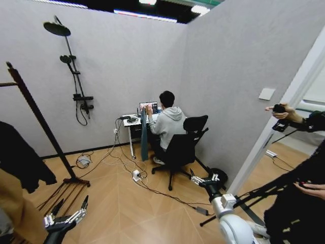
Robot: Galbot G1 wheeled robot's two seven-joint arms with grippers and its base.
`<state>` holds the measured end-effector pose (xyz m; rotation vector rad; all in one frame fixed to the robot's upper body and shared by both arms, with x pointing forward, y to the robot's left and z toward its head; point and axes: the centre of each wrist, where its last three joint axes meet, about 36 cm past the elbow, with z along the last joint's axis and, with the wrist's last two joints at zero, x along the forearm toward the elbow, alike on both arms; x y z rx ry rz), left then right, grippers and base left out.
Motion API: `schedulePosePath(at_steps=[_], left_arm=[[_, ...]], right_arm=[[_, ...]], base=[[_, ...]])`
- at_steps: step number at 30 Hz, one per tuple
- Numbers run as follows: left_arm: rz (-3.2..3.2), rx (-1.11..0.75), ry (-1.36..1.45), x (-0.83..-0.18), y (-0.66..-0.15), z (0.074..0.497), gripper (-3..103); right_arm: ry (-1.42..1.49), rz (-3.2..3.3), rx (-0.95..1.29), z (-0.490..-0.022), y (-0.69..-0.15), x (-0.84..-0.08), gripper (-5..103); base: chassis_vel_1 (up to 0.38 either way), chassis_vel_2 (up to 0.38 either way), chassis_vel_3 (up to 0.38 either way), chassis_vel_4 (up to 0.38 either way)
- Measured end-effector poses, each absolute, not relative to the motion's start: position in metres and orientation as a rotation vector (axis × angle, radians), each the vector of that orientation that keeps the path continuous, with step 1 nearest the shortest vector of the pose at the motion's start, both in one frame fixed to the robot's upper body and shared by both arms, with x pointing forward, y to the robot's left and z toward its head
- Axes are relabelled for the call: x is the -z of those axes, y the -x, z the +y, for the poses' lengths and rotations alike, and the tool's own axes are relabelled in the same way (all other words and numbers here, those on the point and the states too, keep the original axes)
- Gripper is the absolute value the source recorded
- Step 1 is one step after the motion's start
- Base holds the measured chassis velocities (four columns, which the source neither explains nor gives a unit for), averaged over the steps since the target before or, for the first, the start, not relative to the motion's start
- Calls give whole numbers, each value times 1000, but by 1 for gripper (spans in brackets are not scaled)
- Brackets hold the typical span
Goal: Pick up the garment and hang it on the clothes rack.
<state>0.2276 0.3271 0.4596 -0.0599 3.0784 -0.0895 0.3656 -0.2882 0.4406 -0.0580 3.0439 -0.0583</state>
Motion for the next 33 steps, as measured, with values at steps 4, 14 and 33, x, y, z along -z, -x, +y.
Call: schedulePosePath(at_steps=[4,14,33], left_arm=[[3078,89,60,-460,-228,327,100],[3078,89,60,-460,-228,327,100],[3078,89,60,-460,-228,327,100]], right_arm=[[59,3045,60,-287,-365,-440,100],[78,3047,68,-275,-366,-443,100],[94,3048,68,-266,-376,-443,100]], base=[[130,-154,-145,135],[142,-137,-137,140],[191,-87,-90,185]])
